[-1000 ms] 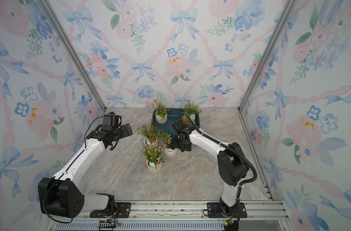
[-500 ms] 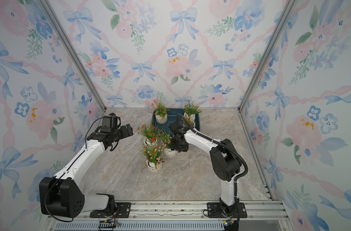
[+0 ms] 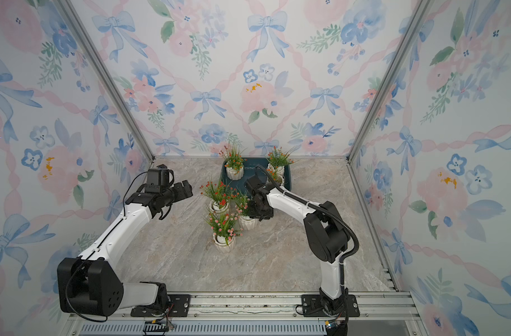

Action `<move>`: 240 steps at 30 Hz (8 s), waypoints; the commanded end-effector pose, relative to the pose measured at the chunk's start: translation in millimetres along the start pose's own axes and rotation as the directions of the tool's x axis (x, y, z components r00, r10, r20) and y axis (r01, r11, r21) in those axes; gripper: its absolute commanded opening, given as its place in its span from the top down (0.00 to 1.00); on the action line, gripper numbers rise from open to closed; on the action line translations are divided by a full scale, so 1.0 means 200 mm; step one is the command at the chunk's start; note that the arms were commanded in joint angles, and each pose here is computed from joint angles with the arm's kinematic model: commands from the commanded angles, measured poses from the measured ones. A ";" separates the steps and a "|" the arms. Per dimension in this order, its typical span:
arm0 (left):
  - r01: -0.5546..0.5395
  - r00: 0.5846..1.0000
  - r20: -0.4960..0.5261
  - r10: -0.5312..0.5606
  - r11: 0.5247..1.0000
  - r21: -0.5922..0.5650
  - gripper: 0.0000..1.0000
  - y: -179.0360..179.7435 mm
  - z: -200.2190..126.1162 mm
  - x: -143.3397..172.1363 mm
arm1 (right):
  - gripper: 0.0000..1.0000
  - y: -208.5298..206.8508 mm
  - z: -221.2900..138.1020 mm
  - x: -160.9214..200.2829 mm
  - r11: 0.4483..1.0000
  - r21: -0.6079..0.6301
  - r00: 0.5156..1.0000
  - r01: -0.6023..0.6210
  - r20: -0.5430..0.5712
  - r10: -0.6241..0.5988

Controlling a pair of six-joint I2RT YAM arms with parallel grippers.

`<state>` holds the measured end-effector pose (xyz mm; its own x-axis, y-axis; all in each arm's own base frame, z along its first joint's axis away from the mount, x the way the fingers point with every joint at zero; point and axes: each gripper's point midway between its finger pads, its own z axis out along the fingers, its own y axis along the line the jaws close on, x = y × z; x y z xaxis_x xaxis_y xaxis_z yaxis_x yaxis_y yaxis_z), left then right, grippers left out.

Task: Put the potted gypsophila into the storage box
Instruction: Pick up the baby's breath potted plant from the center of the board, then place the baby's breath potted plant at the storage box.

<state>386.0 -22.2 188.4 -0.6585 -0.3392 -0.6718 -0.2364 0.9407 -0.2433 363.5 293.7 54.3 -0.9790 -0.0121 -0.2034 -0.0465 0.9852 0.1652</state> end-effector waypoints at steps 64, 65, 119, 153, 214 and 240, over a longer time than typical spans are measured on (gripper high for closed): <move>0.062 0.995 -0.086 -0.058 0.997 0.042 0.05 0.04 0.11 0.08 | 0.86 -0.01 -0.29 -0.20 0.943 0.159 0.955 0.292 -0.005 -0.295; 0.061 0.994 -0.089 -0.058 0.997 0.042 0.05 0.04 0.12 0.09 | 0.86 -0.02 -0.30 -0.21 0.944 0.160 0.956 0.289 0.002 -0.293; 0.068 0.988 -0.140 -0.063 0.997 0.035 0.05 0.05 0.19 0.14 | 0.81 -0.21 0.02 -1.17 0.726 -0.287 0.636 -0.625 0.352 0.687; 0.106 0.980 -0.176 -0.097 0.994 0.040 0.05 0.09 0.23 0.16 | 0.76 -0.23 0.19 -1.26 0.648 -0.350 0.540 -0.676 0.364 0.759; 0.094 0.992 -0.089 -0.087 0.992 0.083 0.05 -0.03 -0.02 0.23 | 0.02 -0.03 -0.67 -0.63 0.992 0.078 0.868 0.100 0.480 -0.126; -0.020 0.962 -0.272 0.035 0.998 0.059 0.23 -0.33 0.28 0.41 | 0.03 -0.65 -0.44 -0.27 0.995 0.096 0.952 -0.012 0.306 -0.018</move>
<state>384.1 -110.4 113.8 -0.8223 -0.3167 -0.4727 -0.1914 0.9364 -0.2943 404.8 155.1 130.3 -0.8700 0.0038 -0.4930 -0.0242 0.9984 0.0505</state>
